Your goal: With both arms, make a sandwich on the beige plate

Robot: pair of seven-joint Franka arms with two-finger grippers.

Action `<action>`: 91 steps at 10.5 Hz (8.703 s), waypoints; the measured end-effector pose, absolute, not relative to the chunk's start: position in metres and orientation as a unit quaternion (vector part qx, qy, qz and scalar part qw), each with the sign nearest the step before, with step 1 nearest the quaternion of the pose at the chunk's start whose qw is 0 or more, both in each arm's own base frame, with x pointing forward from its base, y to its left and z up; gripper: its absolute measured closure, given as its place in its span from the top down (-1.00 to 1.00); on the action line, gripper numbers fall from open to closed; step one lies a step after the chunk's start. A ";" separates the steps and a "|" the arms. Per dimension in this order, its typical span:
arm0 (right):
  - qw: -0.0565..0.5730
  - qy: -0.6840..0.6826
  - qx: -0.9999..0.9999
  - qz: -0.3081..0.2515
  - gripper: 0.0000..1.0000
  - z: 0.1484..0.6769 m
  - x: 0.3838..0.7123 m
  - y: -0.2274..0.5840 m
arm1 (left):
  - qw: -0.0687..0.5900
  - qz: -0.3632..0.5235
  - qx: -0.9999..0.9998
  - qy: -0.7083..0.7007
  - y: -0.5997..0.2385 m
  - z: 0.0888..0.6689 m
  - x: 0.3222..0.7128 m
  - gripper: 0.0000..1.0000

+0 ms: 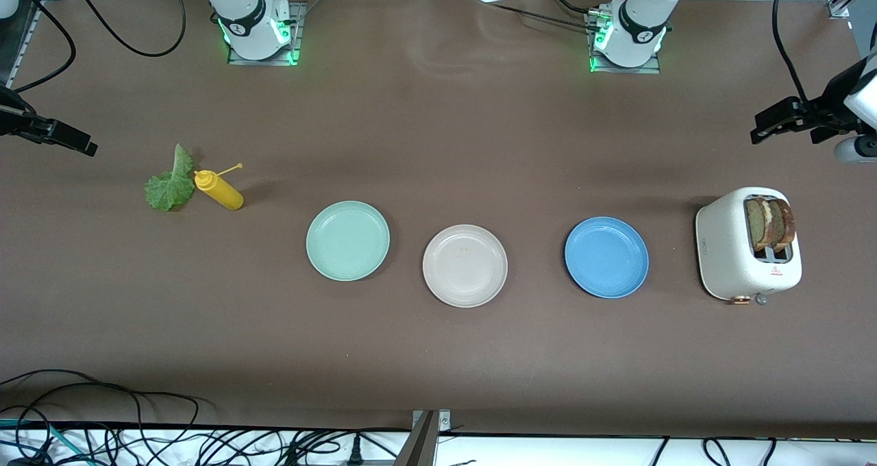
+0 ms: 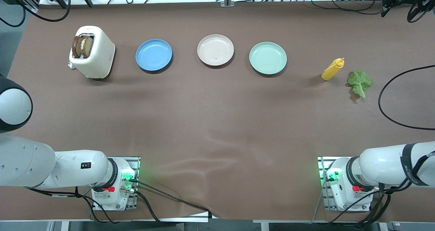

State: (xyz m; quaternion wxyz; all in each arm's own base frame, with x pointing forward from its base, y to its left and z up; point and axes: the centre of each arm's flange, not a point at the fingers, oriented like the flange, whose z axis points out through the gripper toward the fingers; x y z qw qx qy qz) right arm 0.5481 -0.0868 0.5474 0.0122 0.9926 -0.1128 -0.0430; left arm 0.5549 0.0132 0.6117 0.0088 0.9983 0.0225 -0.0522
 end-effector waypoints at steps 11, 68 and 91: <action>0.012 -0.112 0.993 -0.042 1.00 0.547 0.548 -0.086 | 0.009 -0.056 0.998 0.018 0.008 0.608 0.557 1.00; 0.012 -0.113 0.993 -0.043 1.00 0.547 0.548 -0.087 | 0.011 -0.063 0.997 0.041 0.034 0.602 0.558 1.00; 0.012 -0.112 0.993 -0.044 1.00 0.547 0.549 -0.086 | -0.015 -0.132 0.990 0.049 0.122 0.442 0.629 1.00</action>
